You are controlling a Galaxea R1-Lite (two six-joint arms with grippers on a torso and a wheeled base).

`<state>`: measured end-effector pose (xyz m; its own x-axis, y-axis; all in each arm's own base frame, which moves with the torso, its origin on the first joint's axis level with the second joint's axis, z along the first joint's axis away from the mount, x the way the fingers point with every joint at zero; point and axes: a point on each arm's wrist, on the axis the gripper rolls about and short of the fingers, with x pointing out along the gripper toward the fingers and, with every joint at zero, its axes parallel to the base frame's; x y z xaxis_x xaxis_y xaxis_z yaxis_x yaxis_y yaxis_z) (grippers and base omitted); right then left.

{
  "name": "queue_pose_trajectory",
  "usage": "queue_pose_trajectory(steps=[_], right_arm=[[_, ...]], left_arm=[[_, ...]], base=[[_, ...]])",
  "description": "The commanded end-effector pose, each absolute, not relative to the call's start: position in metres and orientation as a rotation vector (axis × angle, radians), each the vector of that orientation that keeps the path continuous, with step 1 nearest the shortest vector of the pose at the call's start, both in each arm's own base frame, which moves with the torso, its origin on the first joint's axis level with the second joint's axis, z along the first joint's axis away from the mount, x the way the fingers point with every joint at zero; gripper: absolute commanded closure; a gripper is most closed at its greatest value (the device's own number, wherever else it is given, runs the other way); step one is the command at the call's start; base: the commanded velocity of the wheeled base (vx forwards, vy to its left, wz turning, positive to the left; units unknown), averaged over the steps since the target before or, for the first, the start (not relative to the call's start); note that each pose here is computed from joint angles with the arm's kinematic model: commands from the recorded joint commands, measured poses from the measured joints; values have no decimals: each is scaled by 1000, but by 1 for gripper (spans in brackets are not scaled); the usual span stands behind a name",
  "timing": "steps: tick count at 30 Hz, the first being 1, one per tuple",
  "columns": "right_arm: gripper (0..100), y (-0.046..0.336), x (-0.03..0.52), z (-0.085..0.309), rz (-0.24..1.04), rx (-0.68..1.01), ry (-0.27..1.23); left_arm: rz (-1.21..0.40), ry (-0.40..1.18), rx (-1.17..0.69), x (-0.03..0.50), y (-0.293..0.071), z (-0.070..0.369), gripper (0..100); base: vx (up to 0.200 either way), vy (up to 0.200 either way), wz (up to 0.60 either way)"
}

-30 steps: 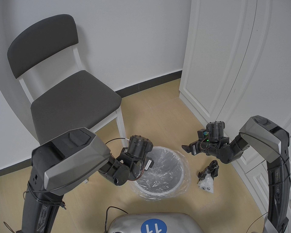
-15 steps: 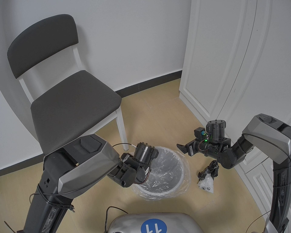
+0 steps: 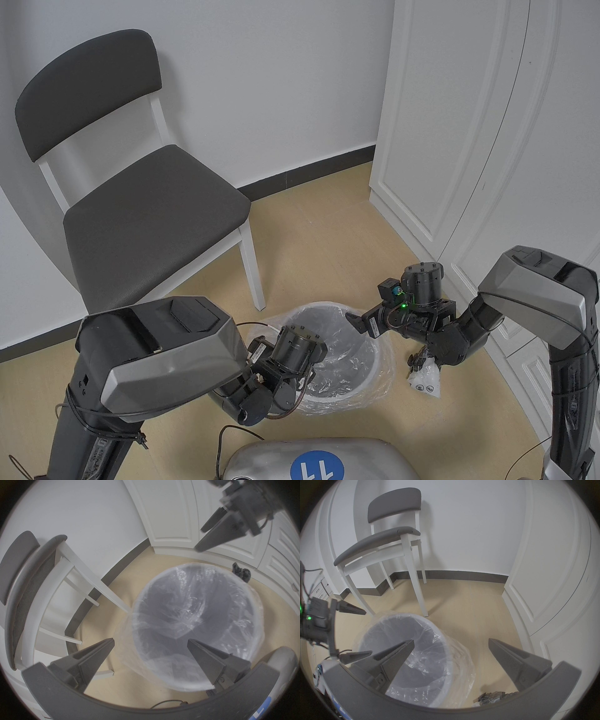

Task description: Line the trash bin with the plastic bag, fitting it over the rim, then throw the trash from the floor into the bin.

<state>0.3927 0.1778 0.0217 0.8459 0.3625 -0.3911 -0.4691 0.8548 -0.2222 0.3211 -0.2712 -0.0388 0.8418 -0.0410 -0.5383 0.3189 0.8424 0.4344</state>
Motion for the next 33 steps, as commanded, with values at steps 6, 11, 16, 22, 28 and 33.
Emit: queue_pose_trajectory(steps=[6, 11, 16, 22, 28, 33], right_arm=[[0, 210, 395, -25, 485, -318, 347], [0, 230, 396, -29, 464, -254, 337], [0, 235, 398, -42, 457, -248, 353], [0, 233, 395, -53, 451, -272, 387], [0, 226, 388, -58, 463, -356, 408], [0, 219, 381, -46, 470, -414, 391]], left_arm=[[-241, 561, 519, 289, -276, -40, 0], [-242, 580, 526, 284, -273, -44, 0], [-252, 586, 523, 277, -275, -46, 0], [-258, 562, 506, 277, -278, -33, 0], [-258, 527, 478, 277, -277, -12, 0], [-250, 523, 470, 280, -276, -11, 0]], base=[[0, 0, 0], [0, 0, 0], [0, 0, 0], [0, 0, 0], [0, 0, 0], [0, 0, 0]])
